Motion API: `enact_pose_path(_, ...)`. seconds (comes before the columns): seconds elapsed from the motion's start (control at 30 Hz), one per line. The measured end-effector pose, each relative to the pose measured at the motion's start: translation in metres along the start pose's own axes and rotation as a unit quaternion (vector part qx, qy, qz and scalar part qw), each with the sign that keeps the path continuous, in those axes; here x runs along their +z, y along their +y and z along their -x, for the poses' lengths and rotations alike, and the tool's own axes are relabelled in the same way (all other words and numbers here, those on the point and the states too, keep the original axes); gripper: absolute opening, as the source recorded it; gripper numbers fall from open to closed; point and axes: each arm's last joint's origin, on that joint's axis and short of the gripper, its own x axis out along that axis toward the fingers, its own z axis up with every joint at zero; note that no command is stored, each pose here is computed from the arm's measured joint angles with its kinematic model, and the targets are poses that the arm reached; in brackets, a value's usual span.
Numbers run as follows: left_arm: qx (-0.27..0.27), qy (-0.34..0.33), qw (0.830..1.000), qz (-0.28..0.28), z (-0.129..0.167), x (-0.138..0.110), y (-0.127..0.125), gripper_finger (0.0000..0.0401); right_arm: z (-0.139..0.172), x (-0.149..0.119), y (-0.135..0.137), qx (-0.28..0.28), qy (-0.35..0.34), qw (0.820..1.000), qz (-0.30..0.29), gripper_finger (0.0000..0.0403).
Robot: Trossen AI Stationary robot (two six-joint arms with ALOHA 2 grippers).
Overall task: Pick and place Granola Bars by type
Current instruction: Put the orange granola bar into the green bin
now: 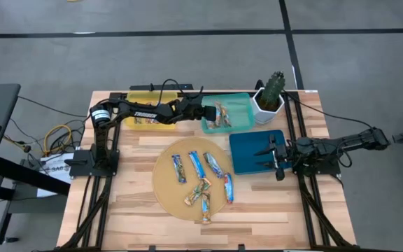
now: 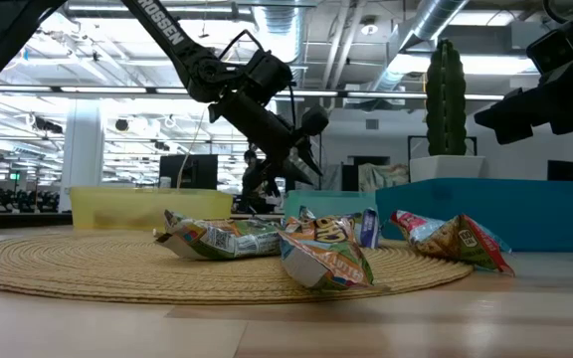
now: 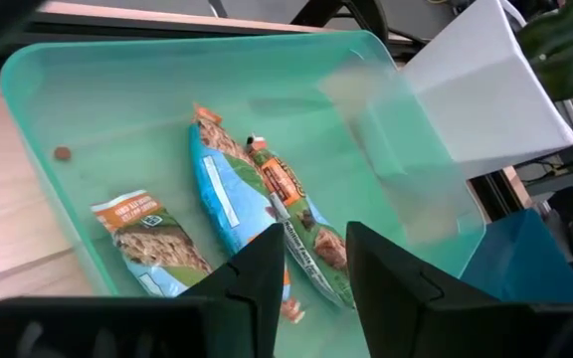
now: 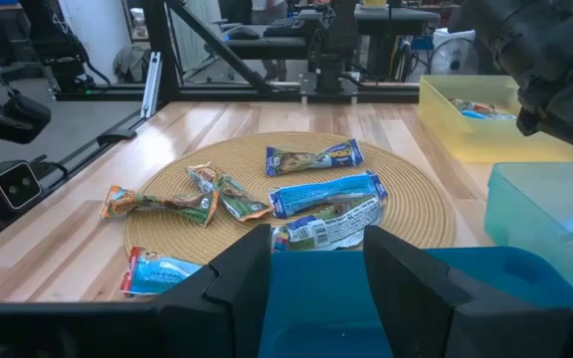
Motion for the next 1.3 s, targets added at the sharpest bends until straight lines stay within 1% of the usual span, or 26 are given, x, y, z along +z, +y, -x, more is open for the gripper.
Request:
enact_pose_path(0.13, -0.001, 0.001, 1.0, -0.001, 0.0, -0.001, -0.001, 0.0103, 0.0, 0.0, 0.0, 0.0, 0.0, 1.0, 0.0, 0.0154)
enact_pose_path(0.2, -0.002, 0.0, 1.0, -0.011, 0.0, 0.0, -0.001, 0.0103, 0.0, 0.0, 0.0, 0.0, 0.0, 1.0, 0.0, 0.0154)
enact_pose_path(0.37, -0.037, 0.007, 0.998, -0.05, 0.001, -0.003, -0.008, 0.0103, 0.0, 0.0, 0.0, 0.0, 0.0, 1.0, 0.0, 0.0154)
enact_pose_path(0.5, -0.072, 0.01, 0.992, -0.103, 0.002, -0.011, -0.02, 0.0103, 0.0, 0.0, 0.0, 0.0, 0.0, 1.0, 0.0, 0.0154)
enact_pose_path(0.6, -0.081, 0.011, 0.985, -0.154, 0.004, -0.018, -0.027, 0.0103, 0.0, 0.0, 0.0, 0.0, 0.0, 1.0, 0.0, 0.0154)
enact_pose_path(0.67, -0.086, 0.012, 0.978, -0.19, 0.005, -0.023, -0.031, 0.0103, 0.0, 0.0, 0.0, 0.0, 0.0, 1.0, 0.0, 0.0154)
enact_pose_path(0.77, -0.099, 0.014, 0.963, -0.249, 0.007, -0.03, -0.037, 0.0103, 0.0, 0.0, 0.0, 0.0, 0.0, 1.0, 0.0, 0.0154)
enact_pose_path(0.87, -0.126, 0.025, 0.942, -0.309, 0.009, -0.038, -0.044, 0.0103, 0.0, 0.0, 0.0, 0.0, 0.0, 1.0, 0.0, 0.0154)
enact_pose_path(0.97, -0.157, 0.033, 0.914, -0.372, 0.012, -0.048, -0.052, 0.0103, 0.0, 0.0, 0.0, 0.0, 0.0, 1.0, 0.0, 0.0154)
enact_pose_path(1.03, -0.184, 0.039, 0.89, -0.416, 0.014, -0.056, -0.058, 0.0103, 0.0, 0.0, 0.0, 0.0, 0.0, 1.0, 0.0, 0.0154)
enact_pose_path(1.17, -0.241, 0.047, 0.836, -0.492, 0.02, -0.071, -0.069, 0.0103, 0.0, 0.0, 0.0, 0.0, 0.0, 1.0, 0.0, 0.0154)
enact_pose_path(1.23, -0.261, 0.048, 0.809, -0.524, 0.023, -0.08, -0.075, 0.0103, 0.0, 0.0, 0.0, 0.0, 0.0, 1.0, 0.0, 0.0154)
enact_pose_path(1.3, -0.273, 0.047, 0.787, -0.551, 0.026, -0.087, -0.079, 0.0103, 0.0, 0.0, 0.0, 0.0, 0.0, 1.0, 0.0, 0.0154)
